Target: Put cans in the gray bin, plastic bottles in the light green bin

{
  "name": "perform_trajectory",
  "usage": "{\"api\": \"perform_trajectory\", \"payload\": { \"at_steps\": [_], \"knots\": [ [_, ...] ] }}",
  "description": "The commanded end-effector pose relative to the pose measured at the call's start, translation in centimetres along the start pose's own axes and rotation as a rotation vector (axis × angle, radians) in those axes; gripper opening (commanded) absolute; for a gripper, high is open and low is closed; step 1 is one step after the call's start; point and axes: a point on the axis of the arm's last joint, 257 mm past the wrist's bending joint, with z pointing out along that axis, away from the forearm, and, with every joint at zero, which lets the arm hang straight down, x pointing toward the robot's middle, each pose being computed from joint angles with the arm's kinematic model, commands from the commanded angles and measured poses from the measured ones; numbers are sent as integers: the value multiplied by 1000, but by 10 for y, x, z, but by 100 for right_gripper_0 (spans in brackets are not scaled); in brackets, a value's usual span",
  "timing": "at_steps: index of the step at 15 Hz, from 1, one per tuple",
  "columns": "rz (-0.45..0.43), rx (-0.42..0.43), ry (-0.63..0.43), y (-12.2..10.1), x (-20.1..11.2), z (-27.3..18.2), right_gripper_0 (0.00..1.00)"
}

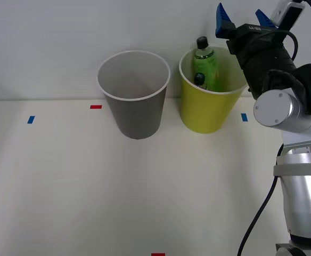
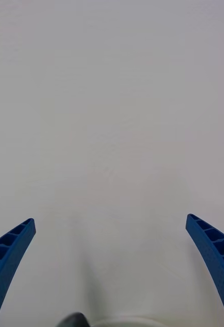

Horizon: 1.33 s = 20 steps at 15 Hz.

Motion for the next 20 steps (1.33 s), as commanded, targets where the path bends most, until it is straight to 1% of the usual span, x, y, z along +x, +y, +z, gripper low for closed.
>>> {"api": "perform_trajectory", "payload": {
  "at_steps": [1, 6, 9, 11, 13, 14, 16, 17, 18, 19, 20],
  "knots": [
    [1, -2, -1, 1, 0, 0, 100],
    [-10, 3, -9, 0, 0, -2, 100],
    [-28, 26, -32, -7, 6, -18, 100],
    [-33, 43, -64, -11, -1, -39, 100],
    [-16, 66, -124, -13, -10, -67, 100],
    [-19, 84, -141, -16, -10, -81, 100],
    [-37, 141, -172, -25, 2, -119, 100],
    [-61, 162, -184, -28, 5, -134, 100],
    [-139, 183, -189, -31, 11, -152, 100],
    [-178, 194, -178, -34, 19, -164, 100],
    [-193, 210, -168, -37, 27, -176, 100]
  ]
}}
